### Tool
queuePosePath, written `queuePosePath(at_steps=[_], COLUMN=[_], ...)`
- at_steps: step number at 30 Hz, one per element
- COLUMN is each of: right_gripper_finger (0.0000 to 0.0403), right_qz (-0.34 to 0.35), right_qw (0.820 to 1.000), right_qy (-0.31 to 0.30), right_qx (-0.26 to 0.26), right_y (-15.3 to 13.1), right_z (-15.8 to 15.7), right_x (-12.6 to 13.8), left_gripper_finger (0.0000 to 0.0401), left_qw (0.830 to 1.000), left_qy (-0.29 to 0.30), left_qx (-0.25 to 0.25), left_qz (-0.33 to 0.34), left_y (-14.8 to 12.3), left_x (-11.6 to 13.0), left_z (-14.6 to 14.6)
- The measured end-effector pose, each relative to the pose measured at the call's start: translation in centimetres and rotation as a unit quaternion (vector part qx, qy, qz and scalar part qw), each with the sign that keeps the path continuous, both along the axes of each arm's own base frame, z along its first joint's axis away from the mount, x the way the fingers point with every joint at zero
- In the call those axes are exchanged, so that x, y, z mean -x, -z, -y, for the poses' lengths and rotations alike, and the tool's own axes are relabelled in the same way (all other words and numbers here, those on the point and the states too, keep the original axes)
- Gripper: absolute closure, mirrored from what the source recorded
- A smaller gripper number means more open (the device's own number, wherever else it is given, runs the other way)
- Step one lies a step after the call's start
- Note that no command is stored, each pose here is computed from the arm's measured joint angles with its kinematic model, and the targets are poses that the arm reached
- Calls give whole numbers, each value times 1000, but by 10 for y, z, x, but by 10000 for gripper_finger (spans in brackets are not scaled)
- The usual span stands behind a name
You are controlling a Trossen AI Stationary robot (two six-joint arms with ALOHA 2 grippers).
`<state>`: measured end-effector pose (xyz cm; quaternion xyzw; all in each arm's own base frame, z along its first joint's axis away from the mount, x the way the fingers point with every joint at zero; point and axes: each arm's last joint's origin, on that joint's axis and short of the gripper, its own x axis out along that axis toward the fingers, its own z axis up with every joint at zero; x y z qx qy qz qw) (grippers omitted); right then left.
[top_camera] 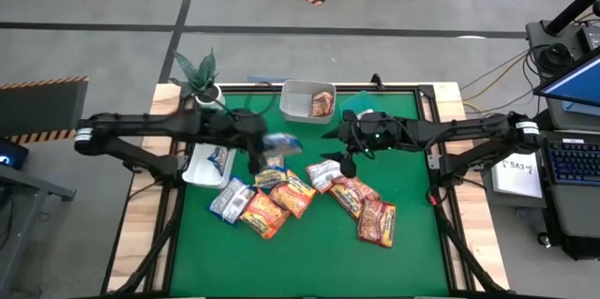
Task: Sort Maruchan noodles
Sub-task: Put the blue noodle pack into the white bin
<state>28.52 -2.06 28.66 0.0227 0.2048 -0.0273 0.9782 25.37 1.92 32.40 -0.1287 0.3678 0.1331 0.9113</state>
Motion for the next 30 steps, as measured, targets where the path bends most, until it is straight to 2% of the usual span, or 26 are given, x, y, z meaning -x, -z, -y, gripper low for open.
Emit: queuePosePath(at_steps=[3, 7, 9, 14, 16, 21, 26, 30], right_gripper_finger=[140, 146, 148, 147, 145, 142, 148, 151], right_qz=[3, 5, 8, 9, 10, 9, 8, 8], right_qw=[1000, 999, 998, 998, 998, 997, 996, 996], right_qy=[-5, 9, 14, 22, 23, 29, 33, 34], right_qx=[19, 52, 60, 65, 65, 72, 77, 78], right_y=[-1, -1, -1, -2, -2, -2, -2, -2], right_z=[1, 3, 5, 10, 11, 13, 15, 16], right_x=[1, -1, -1, -1, -1, 0, 0, 0], left_gripper_finger=[359, 362, 364, 364, 364, 364, 364, 364], left_qw=[989, 947, 925, 927, 912, 856, 832, 824], left_qy=[-132, -281, -339, -367, -402, -502, -540, -552], left_qx=[6, -20, -35, 1, 10, 23, 53, 67], left_qz=[-71, -157, -167, -78, -87, -124, -113, -110], left_y=[-22, -40, -42, -34, -23, 10, 39, 57], left_x=[32, 75, 89, 99, 106, 128, 131, 129], left_z=[0, 5, 6, 6, 5, 5, 6, 6])
